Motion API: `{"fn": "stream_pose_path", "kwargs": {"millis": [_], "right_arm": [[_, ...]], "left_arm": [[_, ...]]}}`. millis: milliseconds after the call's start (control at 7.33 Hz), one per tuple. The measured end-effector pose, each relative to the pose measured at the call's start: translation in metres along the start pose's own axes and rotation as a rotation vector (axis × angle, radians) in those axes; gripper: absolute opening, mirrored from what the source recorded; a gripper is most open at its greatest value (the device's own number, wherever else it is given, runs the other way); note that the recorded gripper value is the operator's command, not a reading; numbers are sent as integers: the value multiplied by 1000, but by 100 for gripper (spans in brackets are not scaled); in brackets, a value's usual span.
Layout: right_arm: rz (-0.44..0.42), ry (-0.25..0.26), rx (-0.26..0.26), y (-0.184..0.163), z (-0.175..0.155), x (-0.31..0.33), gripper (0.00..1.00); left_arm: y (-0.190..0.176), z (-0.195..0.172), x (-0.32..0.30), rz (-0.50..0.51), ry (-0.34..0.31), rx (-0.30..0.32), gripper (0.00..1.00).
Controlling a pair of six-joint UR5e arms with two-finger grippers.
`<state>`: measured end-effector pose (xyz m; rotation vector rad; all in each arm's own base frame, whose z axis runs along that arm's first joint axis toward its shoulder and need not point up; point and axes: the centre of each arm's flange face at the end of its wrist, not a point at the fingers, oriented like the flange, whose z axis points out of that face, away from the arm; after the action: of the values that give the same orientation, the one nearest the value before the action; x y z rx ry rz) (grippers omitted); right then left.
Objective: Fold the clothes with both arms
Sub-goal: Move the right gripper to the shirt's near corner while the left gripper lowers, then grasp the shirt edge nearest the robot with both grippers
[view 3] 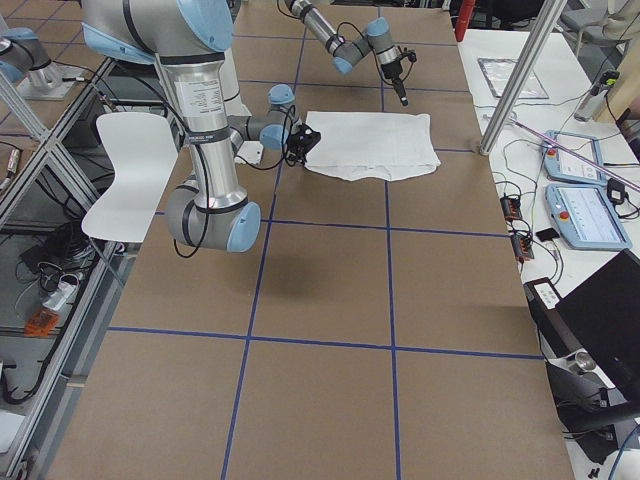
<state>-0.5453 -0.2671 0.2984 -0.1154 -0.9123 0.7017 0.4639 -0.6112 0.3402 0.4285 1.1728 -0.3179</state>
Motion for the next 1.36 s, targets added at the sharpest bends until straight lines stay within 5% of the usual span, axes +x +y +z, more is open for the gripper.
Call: {"fn": "stream_pose_path", "kwargs": {"millis": [682,955,1364], "right_arm": [[9,-12,-3,-6,-19,11,0],[11,5,-13,13,-31,20,0],[0,21,-13,22,-37,29,0]], "left_arm": [[35,-61,10,-137,101,-43,71],[104,-108,4,-244,155,-137,71],[241,-143,-12,-382,123,-249,71]]}}
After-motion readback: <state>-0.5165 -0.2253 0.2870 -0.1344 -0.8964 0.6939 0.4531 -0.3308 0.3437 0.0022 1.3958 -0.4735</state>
